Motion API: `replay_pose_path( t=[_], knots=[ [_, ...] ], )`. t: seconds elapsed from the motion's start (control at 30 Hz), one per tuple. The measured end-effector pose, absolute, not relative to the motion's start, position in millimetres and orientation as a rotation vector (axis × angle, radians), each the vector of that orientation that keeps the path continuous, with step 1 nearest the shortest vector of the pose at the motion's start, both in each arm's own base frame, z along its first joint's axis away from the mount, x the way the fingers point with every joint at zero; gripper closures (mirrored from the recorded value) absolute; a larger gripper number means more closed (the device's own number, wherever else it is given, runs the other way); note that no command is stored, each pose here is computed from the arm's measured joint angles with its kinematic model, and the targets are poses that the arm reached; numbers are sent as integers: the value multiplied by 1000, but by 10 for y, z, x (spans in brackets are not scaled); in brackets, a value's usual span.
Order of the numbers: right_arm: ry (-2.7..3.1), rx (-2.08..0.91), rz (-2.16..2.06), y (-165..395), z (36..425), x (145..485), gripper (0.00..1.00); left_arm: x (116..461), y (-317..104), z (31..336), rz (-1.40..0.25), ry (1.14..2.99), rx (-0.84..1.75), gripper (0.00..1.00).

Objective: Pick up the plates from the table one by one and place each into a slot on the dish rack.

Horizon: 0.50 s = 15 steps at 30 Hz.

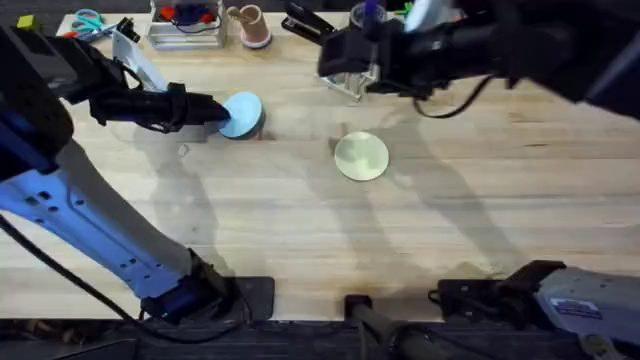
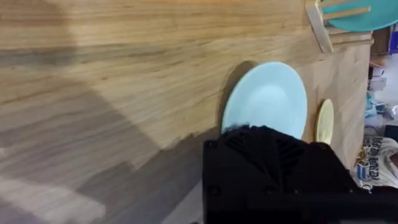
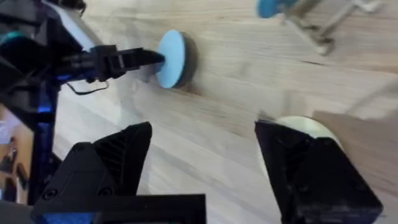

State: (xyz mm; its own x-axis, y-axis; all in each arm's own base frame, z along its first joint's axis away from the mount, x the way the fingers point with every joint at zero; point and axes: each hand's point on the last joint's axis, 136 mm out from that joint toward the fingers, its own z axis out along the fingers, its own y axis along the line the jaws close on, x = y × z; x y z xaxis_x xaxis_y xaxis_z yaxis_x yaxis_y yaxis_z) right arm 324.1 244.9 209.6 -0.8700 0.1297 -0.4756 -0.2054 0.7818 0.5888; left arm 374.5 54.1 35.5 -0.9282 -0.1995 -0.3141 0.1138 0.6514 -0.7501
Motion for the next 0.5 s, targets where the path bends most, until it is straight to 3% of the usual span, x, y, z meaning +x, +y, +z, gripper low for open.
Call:
replay_pose_path(
  t=[0.5],
  knots=[
    [2473,-44,1048,3299,1552,3449,7,3745,541,355,-1173,2501,-68,961]
  ],
)
